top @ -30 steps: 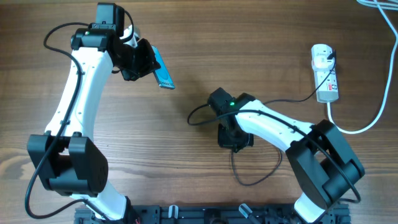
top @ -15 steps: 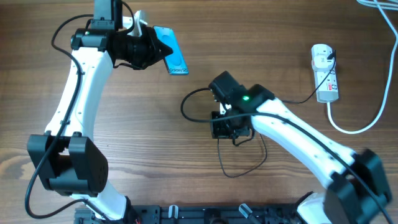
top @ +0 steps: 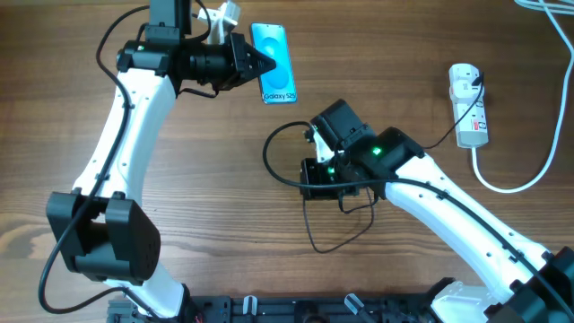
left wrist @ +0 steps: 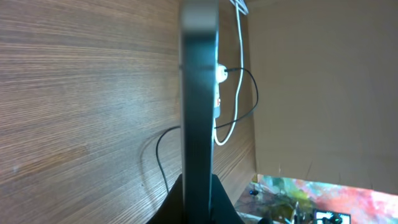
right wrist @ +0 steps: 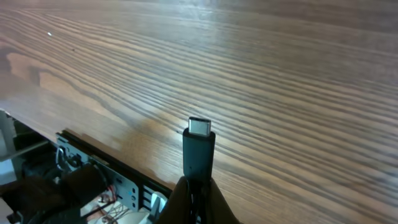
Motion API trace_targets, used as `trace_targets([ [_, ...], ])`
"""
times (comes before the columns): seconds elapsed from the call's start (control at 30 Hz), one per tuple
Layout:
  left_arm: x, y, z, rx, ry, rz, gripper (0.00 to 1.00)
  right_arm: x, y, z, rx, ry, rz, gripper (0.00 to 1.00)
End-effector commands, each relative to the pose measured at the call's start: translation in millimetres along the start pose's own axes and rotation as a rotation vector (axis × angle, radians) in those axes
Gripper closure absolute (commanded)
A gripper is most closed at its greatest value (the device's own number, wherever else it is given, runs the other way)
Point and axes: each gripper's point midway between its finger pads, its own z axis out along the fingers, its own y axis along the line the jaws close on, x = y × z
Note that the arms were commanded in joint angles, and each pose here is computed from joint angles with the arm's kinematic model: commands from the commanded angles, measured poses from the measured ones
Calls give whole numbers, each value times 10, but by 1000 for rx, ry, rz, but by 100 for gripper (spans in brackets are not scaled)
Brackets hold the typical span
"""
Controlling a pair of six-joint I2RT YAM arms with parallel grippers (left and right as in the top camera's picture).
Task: Plug charger to phone and switch on socket
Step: 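Bring the USB-C plug up under the phone's bottom edge with the right gripper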
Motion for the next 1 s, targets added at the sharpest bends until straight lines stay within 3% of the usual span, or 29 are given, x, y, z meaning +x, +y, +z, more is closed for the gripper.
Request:
trace_targets([
  [0.0, 22, -182, -61, 47, -1, 80, 96, -97, 189, -113, -72, -42, -58, 96],
  [0.23, 126, -251, -62, 95, 41, 135, 96, -472, 639, -413, -207, -200, -184, 96],
  [0.53, 175, -328, -74, 145, 61, 178, 96, -812, 551, -538, -172, -337, -79, 96],
  [0.97, 200, -315, -74, 141, 69, 163, 96, -857, 564, -581, -204, -343, -91, 96],
])
